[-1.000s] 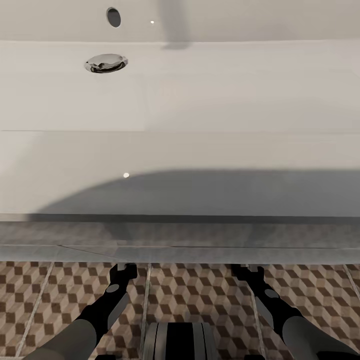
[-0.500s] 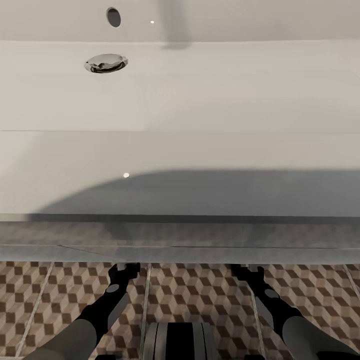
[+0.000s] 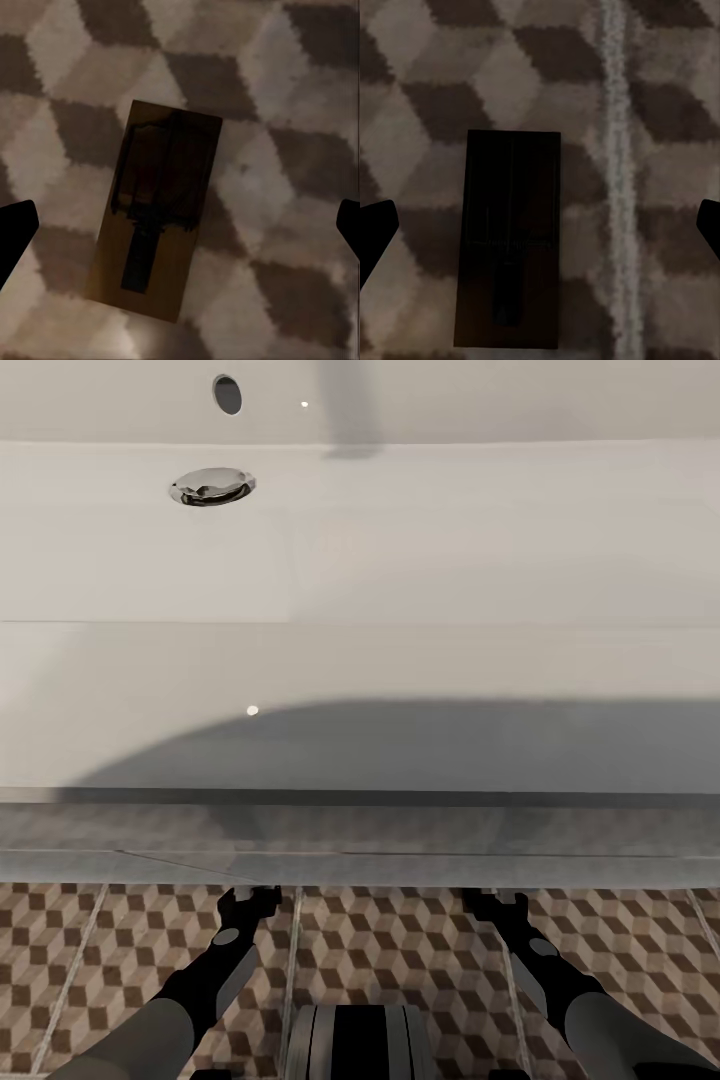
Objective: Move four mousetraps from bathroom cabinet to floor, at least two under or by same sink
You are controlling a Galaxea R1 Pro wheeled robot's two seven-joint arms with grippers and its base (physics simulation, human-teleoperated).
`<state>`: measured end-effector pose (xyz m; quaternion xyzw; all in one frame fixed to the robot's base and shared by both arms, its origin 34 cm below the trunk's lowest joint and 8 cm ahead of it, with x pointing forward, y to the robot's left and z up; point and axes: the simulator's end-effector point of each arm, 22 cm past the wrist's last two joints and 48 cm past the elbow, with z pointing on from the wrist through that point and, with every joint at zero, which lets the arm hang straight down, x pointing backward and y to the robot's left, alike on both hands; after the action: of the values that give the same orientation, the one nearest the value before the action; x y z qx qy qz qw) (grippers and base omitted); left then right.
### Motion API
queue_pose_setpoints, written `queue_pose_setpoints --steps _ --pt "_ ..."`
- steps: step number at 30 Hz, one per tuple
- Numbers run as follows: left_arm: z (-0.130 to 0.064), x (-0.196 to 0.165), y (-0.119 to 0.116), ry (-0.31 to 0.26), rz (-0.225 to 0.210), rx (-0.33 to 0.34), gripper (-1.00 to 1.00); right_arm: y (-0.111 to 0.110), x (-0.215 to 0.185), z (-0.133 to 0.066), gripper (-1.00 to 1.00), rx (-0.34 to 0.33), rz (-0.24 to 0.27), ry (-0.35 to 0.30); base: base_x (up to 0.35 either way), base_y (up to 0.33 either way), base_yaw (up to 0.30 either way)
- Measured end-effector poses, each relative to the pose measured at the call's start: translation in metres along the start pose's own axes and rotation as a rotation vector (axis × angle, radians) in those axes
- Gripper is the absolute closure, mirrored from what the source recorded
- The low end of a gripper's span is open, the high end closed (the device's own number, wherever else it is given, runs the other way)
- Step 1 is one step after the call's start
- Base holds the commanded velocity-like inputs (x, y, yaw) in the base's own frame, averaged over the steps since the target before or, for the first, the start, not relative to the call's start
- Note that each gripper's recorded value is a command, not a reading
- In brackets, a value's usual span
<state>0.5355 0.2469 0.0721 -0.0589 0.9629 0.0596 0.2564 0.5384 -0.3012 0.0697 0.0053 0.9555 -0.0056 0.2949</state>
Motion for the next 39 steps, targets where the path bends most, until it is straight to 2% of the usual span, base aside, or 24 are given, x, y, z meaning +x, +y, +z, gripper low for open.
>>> queue_pose_setpoints --steps 39 --pt "-0.0012 0.0007 -0.0078 0.002 -0.006 0.010 -1.00 0.0000 0.0000 0.0000 -1.00 0.000 0.000 0.000 0.000 0.000 0.000"
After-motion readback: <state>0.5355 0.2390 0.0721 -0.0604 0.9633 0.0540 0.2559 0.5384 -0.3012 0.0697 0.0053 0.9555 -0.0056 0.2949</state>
